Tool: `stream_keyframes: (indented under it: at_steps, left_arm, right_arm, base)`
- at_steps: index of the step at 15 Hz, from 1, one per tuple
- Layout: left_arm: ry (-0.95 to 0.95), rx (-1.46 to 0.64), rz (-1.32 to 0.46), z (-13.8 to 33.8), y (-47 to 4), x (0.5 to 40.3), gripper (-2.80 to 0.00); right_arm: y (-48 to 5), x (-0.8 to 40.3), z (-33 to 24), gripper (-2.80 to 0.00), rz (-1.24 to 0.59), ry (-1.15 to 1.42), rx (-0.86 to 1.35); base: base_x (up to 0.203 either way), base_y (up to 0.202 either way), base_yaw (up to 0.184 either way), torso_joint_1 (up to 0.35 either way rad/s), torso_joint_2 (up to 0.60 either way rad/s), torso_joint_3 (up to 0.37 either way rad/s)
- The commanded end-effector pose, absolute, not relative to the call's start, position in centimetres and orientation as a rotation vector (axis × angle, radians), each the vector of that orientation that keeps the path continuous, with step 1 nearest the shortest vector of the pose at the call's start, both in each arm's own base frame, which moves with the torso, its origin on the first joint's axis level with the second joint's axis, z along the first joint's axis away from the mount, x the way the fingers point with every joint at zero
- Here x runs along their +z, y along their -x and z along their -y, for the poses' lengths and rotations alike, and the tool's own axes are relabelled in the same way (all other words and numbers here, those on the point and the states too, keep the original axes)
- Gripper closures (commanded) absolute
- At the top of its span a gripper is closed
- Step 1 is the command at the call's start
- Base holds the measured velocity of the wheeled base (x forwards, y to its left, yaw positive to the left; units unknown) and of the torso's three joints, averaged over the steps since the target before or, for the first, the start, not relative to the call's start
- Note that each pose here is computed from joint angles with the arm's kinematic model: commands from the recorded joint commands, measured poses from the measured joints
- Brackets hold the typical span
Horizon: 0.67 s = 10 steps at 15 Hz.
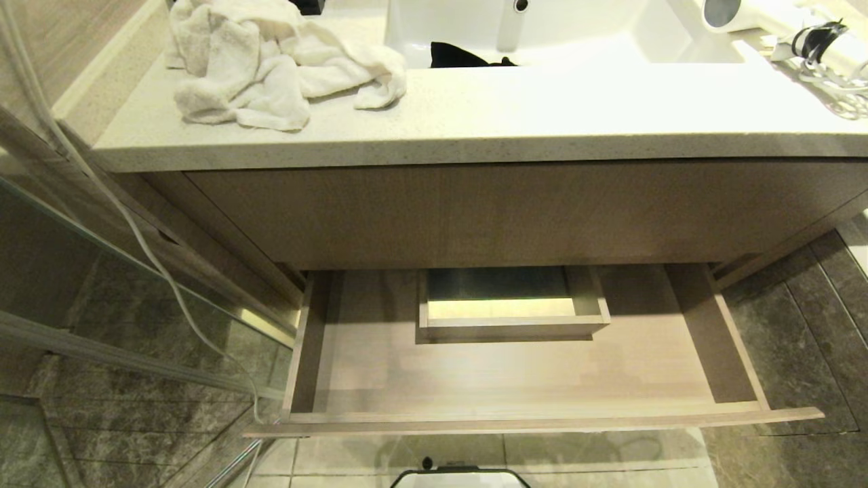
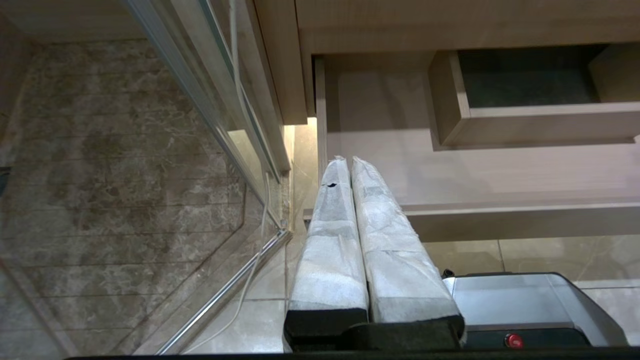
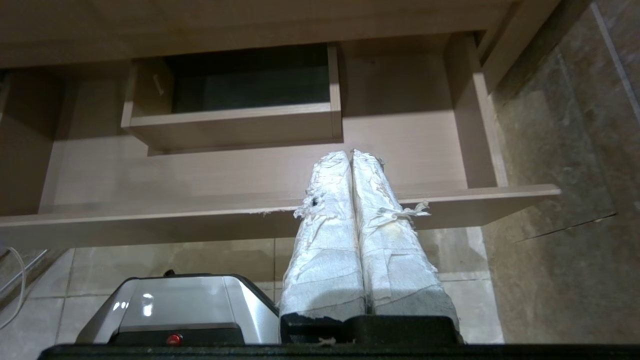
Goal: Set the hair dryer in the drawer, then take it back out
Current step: Pick up the hairdryer
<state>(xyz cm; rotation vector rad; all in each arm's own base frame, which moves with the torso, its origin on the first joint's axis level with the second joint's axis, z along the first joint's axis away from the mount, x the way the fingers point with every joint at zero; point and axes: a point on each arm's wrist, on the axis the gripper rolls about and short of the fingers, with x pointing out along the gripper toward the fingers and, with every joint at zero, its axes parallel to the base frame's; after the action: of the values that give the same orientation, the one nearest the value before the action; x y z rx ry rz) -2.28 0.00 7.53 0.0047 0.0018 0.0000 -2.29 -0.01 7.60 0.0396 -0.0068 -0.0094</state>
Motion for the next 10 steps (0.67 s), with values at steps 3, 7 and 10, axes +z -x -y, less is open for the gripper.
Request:
stream_keyframes:
  at_steps: [3,7,10]
  left_arm:
    - [-0.005,0.000,-0.002,0.00,2.28,7.51,0.00]
    - [-0.005,0.000,-0.002,0.00,2.28,7.53,0.00]
    - [-0.005,0.000,-0.003,0.00,2.27,7.49,0.00]
  right_arm:
    - [2.28,7.53,0.01,0.00,0.007,-0.040,-0.007]
    - [2.29,7.54,0.01,0.00,0.007,-0.040,-0.009]
    - [2.28,7.52,0.01,0.00,0.006,-0.038,-0.009]
  base:
    - [0.000,0.000,0.000,0.289,-0.56,-0.267]
    - [0.000,0.000,0.000,0.309,-0.59,-0.289]
    - [0.000,0.000,0.000,0.275,-0.53,-0.259]
